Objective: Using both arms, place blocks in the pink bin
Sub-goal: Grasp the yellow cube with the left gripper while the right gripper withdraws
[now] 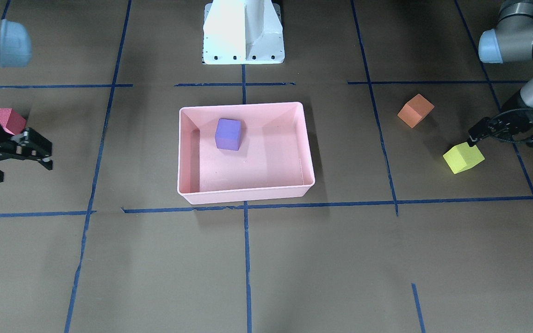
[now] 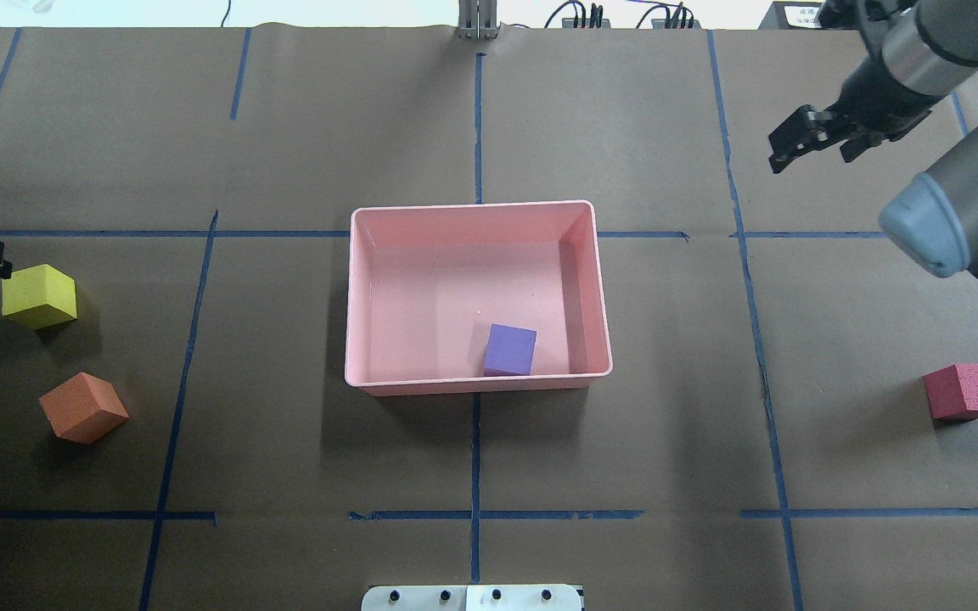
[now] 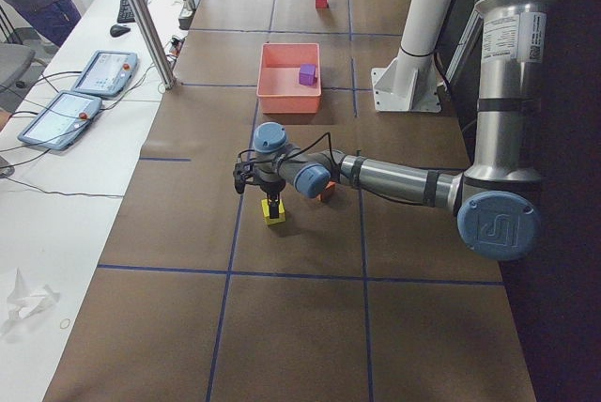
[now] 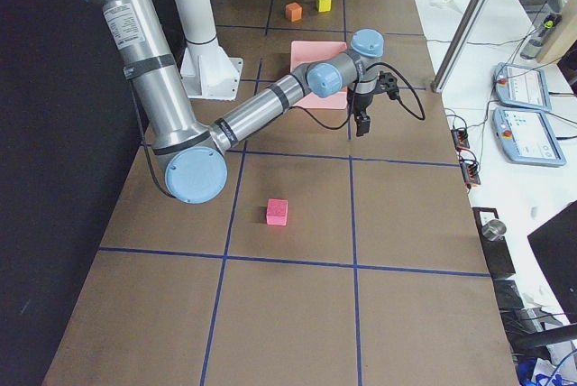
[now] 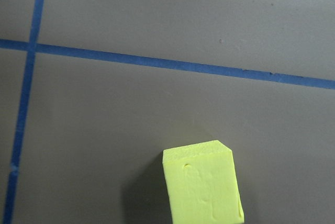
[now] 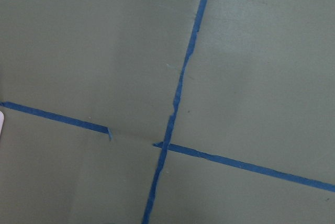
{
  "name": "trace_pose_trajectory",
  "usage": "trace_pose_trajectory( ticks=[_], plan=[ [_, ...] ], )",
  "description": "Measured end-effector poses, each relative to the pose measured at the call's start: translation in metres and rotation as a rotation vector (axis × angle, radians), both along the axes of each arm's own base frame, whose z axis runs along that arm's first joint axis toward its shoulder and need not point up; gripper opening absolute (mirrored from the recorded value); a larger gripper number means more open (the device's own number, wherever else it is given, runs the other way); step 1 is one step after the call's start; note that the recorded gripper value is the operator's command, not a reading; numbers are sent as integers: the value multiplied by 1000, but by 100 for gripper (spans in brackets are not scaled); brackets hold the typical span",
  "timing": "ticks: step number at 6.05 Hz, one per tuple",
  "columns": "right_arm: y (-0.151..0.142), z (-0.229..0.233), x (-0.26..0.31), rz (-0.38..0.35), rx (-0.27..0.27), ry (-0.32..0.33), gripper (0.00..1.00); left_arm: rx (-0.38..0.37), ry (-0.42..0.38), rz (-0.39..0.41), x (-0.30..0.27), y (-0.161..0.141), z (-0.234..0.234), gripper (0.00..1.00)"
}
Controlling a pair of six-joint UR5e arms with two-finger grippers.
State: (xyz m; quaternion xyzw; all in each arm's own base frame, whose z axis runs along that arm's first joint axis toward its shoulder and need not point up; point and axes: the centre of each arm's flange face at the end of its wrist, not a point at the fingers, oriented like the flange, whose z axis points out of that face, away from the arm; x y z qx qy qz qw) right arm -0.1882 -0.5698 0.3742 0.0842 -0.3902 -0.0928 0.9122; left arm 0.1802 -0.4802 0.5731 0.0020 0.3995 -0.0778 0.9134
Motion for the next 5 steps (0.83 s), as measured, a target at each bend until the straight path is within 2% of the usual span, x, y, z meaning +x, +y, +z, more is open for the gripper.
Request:
trace_pose_trajectory(
  ticks=[3, 4, 5],
  plan=[
    [6, 22, 11, -14, -3, 13, 100, -29, -23, 13, 38, 5, 21, 100],
    [7, 24, 12, -13, -5, 15, 100, -37, -33, 18, 42, 5, 29, 90],
    [9, 28, 13, -13, -8, 17, 100, -45, -42, 28, 49, 4, 35, 64]
  ],
)
